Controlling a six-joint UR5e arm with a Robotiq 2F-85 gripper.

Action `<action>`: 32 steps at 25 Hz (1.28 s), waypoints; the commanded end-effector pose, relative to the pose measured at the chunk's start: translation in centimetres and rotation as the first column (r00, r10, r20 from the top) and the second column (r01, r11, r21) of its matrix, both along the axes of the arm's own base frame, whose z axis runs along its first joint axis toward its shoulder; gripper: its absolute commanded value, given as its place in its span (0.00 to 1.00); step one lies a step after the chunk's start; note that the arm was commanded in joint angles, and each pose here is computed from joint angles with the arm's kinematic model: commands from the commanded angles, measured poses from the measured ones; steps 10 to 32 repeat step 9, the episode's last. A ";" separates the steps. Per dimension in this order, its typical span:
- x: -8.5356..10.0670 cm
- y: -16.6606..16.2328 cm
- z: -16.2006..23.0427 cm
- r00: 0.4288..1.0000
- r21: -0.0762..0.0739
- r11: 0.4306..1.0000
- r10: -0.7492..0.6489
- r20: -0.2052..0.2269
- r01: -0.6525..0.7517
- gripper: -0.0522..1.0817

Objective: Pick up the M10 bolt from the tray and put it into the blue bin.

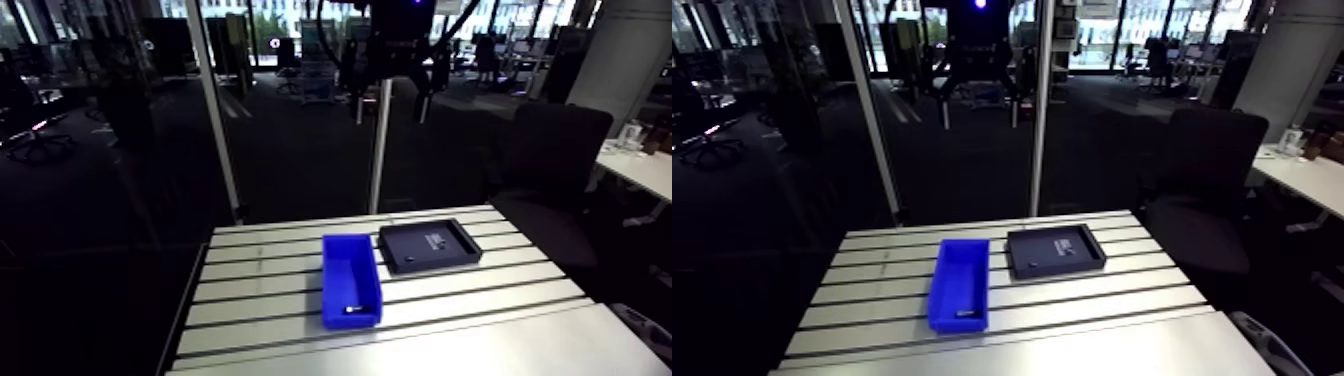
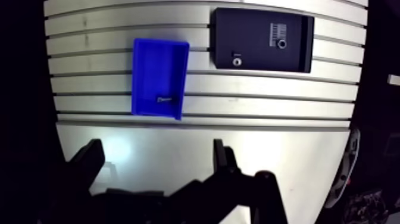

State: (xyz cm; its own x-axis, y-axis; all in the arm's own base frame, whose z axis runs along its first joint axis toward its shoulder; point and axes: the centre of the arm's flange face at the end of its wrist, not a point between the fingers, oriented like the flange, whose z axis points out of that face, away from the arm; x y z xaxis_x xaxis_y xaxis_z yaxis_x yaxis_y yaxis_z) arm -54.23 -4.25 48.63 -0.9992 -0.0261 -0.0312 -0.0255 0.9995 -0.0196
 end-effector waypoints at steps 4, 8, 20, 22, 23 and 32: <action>0.2 0.2 1.0 1.000 0.007 1.000 -0.021 -0.014 0.021 0.05; 0.0 0.2 0.9 1.000 0.010 1.000 -0.020 -0.014 0.021 0.05; 0.0 0.2 0.9 1.000 0.011 1.000 -0.020 -0.015 0.021 0.05; 0.0 0.2 0.9 1.000 0.011 1.000 -0.020 -0.015 0.021 0.05; 0.0 0.2 0.9 1.000 0.011 1.000 -0.020 -0.015 0.021 0.05; 0.0 0.2 0.9 1.000 0.011 1.000 -0.020 -0.015 0.021 0.05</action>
